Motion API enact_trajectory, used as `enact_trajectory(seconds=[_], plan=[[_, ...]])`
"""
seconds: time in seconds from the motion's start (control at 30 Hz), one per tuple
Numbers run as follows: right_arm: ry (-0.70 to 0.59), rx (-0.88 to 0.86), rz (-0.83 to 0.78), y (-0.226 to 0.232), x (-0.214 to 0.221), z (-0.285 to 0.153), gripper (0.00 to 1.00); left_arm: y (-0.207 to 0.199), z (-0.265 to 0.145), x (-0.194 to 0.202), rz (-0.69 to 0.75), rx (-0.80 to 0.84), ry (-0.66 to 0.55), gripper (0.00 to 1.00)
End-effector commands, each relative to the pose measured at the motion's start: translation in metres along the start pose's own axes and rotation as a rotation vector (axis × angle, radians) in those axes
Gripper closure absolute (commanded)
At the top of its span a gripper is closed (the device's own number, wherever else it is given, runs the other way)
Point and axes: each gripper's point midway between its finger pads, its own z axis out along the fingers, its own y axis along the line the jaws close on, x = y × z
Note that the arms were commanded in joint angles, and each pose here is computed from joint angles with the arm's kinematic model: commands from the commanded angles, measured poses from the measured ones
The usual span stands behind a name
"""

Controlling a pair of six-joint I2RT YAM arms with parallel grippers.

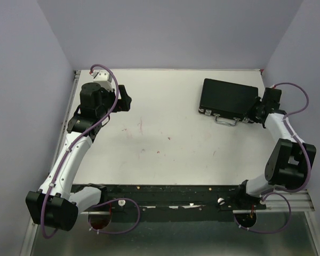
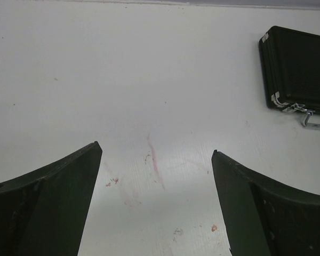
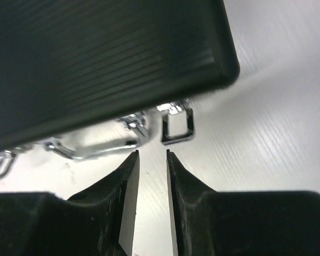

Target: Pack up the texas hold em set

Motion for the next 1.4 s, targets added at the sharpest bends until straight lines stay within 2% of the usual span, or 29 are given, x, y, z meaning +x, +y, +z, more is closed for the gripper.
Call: enact_trajectory(seconds=[0.0,0.6,0.93,1.37], plan=[[-0.035,0.028,-0.029,-0.001,-0.026,-0.007,0.66,-0.002,-0.005,-0.011,0.0,0.011,-0.036,0.01],[0.137,0.095,0.002,-0.027,0.036,0.029,0.7,-0.004,-0.006,-0.012,-0.002,0.018,-0.041,0.01],[0.177,0.11,0.008,-0.034,0.046,0.047,0.7,-0.003,-0.006,-0.012,0.001,0.012,-0.041,0.01],[0.163,0.083,-0.045,-0.033,0.04,0.07,0.72,-0.001,-0.006,-0.011,0.003,0.006,-0.037,0.01]])
